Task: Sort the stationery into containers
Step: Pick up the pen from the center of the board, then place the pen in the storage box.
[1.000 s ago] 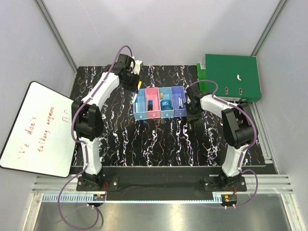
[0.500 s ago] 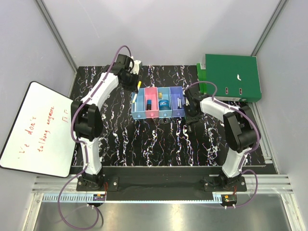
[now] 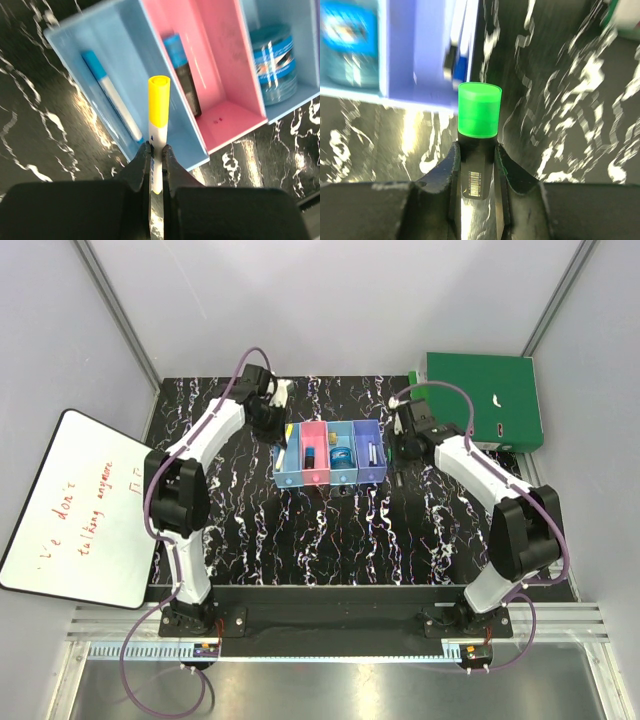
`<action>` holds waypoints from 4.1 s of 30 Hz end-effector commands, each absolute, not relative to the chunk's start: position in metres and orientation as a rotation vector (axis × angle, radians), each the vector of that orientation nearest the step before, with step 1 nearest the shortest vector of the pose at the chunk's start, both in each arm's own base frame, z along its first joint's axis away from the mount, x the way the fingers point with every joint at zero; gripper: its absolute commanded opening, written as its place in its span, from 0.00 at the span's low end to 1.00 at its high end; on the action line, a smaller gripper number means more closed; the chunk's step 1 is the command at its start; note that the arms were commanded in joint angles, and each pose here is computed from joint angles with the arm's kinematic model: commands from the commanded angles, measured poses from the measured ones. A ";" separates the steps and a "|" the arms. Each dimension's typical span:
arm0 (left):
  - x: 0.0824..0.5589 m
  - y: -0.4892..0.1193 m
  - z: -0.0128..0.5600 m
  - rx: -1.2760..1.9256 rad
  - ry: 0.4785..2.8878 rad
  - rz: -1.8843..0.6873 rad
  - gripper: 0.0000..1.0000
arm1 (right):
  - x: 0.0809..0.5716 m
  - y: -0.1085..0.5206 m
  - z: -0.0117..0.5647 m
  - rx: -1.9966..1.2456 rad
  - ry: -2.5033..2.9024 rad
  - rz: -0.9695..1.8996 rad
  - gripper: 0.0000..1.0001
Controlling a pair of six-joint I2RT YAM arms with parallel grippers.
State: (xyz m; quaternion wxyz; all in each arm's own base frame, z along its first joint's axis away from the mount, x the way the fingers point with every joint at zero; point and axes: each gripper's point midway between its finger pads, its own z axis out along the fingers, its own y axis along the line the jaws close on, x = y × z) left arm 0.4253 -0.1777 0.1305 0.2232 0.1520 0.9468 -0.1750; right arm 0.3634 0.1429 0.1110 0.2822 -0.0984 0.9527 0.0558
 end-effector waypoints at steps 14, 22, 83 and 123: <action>0.457 -0.192 0.119 0.323 2.630 -0.543 0.00 | 0.449 0.178 0.230 -0.277 2.188 0.258 0.00; 0.461 -0.188 0.120 0.328 2.615 -0.508 0.00 | 0.447 0.185 0.232 -0.294 2.175 0.280 0.00; 0.462 -0.146 0.235 0.375 2.276 -0.540 0.34 | 0.461 0.368 0.130 -0.614 2.242 0.487 0.00; 0.439 -0.125 0.288 0.444 2.136 -0.442 0.99 | 0.454 0.356 0.287 -0.675 1.888 0.396 1.00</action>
